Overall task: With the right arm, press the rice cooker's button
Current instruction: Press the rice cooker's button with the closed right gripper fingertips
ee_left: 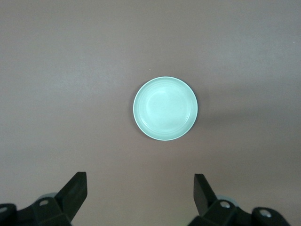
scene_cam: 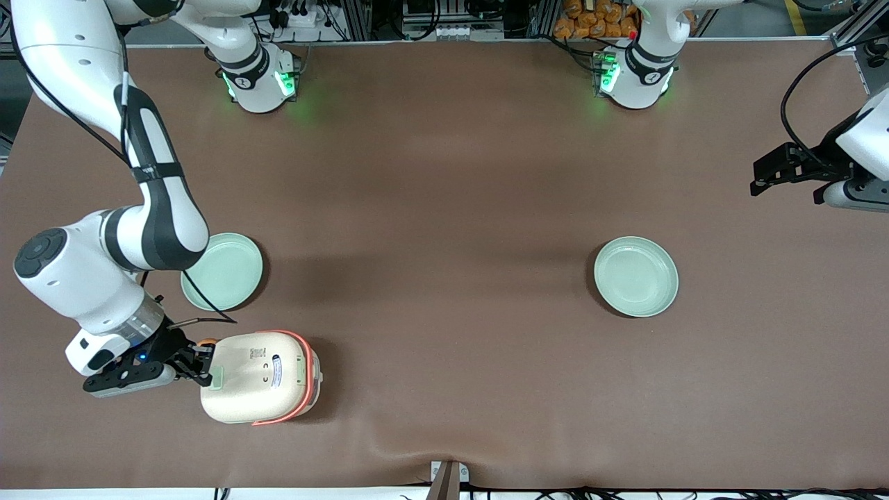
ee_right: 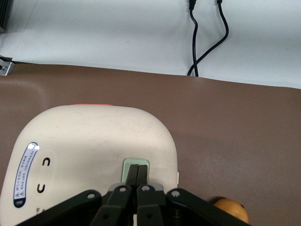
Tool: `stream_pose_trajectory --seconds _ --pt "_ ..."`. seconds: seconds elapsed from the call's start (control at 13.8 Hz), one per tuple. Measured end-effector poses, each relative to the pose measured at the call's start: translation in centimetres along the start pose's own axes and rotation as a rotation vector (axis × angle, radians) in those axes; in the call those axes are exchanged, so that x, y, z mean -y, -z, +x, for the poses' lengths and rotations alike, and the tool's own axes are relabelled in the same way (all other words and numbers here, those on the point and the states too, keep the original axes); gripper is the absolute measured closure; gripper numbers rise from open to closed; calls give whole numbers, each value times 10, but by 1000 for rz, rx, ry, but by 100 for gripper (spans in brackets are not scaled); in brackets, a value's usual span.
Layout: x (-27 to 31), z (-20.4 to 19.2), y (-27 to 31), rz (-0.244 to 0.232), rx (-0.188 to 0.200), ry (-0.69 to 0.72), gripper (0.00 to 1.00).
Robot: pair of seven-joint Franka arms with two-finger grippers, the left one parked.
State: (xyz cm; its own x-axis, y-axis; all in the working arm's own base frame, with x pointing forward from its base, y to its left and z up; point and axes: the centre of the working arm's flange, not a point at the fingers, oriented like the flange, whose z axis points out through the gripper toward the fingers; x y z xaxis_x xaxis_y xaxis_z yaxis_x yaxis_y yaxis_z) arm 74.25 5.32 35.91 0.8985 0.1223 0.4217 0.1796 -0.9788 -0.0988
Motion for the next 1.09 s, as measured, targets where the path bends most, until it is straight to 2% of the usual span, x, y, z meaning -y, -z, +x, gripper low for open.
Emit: stream_pose_trajectory --seconds 1.09 --pt "4 -1 -10 -8 1 25 99"
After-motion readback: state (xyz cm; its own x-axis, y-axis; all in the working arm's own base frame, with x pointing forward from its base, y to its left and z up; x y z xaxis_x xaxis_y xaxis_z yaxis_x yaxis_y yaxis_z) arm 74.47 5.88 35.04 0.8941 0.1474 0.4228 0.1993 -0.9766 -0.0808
